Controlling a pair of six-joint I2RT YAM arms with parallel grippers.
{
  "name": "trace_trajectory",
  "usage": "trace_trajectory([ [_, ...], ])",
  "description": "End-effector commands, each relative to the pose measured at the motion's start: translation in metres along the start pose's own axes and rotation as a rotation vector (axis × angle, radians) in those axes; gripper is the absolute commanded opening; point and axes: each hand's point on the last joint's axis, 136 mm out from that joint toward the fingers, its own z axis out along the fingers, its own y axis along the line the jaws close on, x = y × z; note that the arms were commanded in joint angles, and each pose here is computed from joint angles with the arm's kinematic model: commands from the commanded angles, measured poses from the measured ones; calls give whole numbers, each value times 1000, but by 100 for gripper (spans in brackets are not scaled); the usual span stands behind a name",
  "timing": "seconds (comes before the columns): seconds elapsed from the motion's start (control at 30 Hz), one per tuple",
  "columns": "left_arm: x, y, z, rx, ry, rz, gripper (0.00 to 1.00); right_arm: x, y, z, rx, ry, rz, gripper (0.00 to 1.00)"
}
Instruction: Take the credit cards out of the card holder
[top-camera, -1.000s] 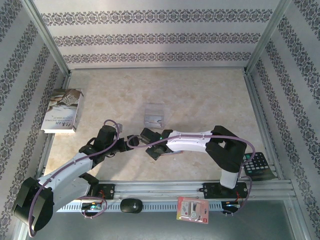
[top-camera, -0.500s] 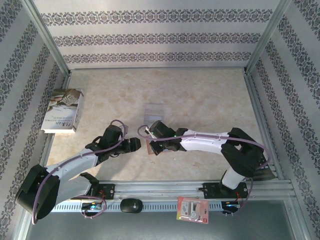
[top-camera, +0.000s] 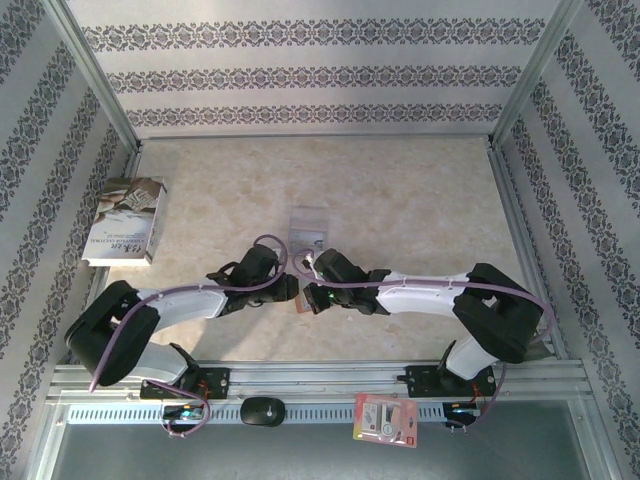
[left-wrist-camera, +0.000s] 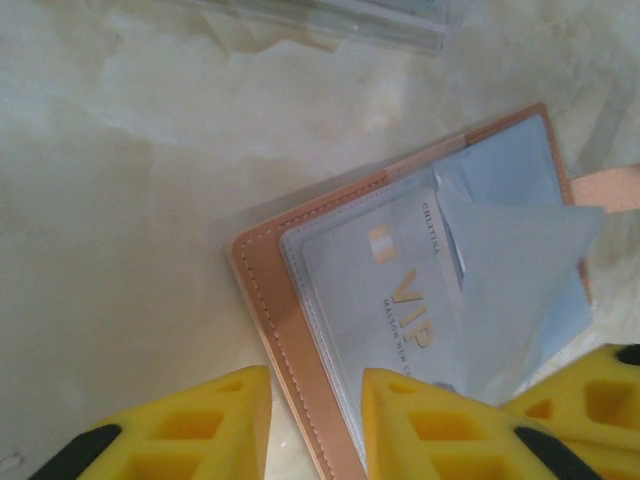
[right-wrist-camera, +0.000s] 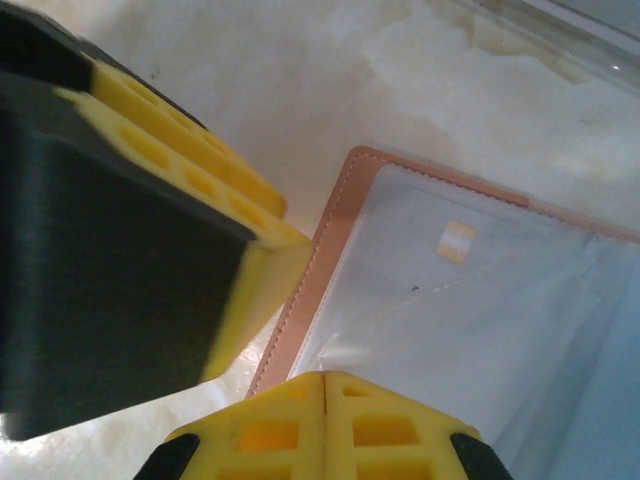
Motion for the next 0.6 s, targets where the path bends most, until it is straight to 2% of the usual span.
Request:
trace_trajectory([
  [0.0,-10,-12,5,9,-36,24,25,-14,6,-7,-44,-85,58,0],
  [0.2,-4,-11,18,-10,0,28,22,-18,7,-10,-57,-122,84,0],
  [0.4,14,1,28,-92,92,41,18,-17,4,-9,-53,-130,120,0],
  [0.57,26,6,30,-107,155,52,17,-12,-4,-10,-18,-132,150,0],
])
